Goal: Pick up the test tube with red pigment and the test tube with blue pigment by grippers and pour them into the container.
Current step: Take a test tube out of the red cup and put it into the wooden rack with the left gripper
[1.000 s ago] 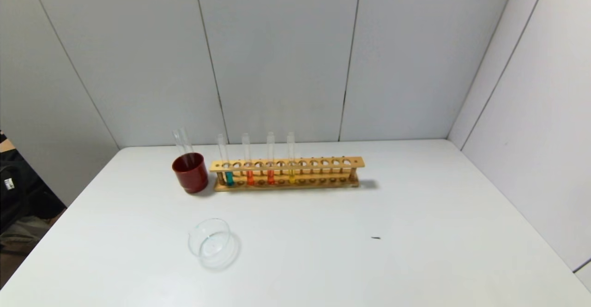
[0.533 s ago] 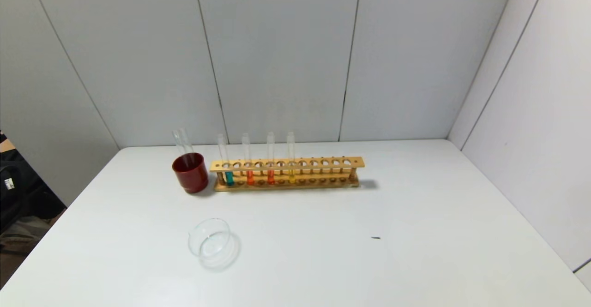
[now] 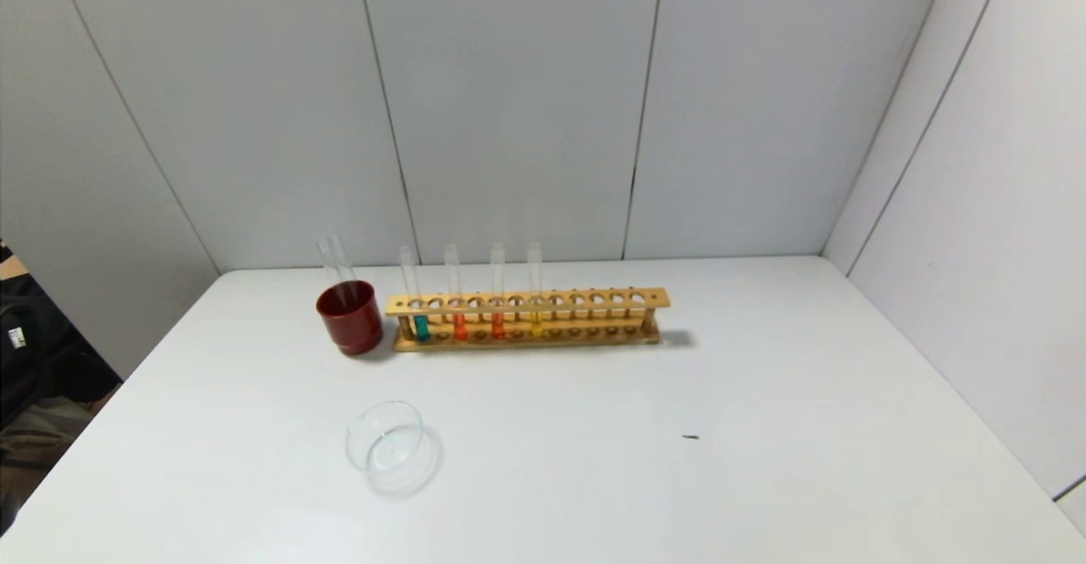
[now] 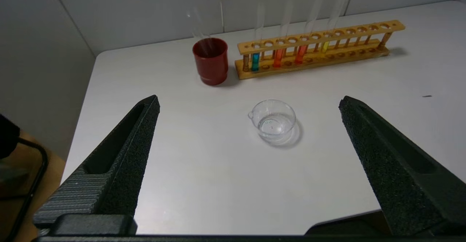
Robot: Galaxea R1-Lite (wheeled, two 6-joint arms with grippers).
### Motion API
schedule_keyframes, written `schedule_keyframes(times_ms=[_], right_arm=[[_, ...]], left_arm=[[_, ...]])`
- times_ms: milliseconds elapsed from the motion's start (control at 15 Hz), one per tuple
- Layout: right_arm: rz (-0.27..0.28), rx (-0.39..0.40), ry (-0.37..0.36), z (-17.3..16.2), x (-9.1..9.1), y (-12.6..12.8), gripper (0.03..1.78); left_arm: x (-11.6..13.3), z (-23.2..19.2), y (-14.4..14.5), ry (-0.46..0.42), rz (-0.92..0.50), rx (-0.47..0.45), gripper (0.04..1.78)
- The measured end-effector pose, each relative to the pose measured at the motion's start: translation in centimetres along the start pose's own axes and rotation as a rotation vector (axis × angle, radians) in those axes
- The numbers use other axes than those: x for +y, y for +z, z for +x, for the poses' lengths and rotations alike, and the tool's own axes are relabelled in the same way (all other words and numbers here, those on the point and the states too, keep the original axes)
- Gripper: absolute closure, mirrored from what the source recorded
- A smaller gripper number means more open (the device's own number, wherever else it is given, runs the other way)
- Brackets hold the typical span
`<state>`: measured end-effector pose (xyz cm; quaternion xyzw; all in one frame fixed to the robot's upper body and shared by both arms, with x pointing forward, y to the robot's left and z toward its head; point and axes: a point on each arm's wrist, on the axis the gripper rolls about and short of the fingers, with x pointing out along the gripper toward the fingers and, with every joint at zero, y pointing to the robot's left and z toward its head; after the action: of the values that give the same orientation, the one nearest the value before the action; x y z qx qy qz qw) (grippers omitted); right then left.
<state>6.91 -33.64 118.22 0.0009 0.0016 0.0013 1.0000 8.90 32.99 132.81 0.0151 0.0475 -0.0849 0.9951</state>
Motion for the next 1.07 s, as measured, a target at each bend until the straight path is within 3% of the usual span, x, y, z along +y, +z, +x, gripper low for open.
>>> schedule_keyframes(times_ms=[267,467,1067], right_arm=[[0.0,0.0,0.0,0.0,0.0,0.0,0.06],[0.0,0.0,0.0,0.0,0.0,0.0,0.06],[0.0,0.0,0.0,0.0,0.0,0.0,0.06]], left_arm=[[0.8,5.6,3.8,-0.098,-0.002,0.004,0.08],[1.5,10.6,4.7,-0.132,-0.008,0.026,0.08],[3.0,22.8,1.2,-0.206,-0.068,0.168,0.08]])
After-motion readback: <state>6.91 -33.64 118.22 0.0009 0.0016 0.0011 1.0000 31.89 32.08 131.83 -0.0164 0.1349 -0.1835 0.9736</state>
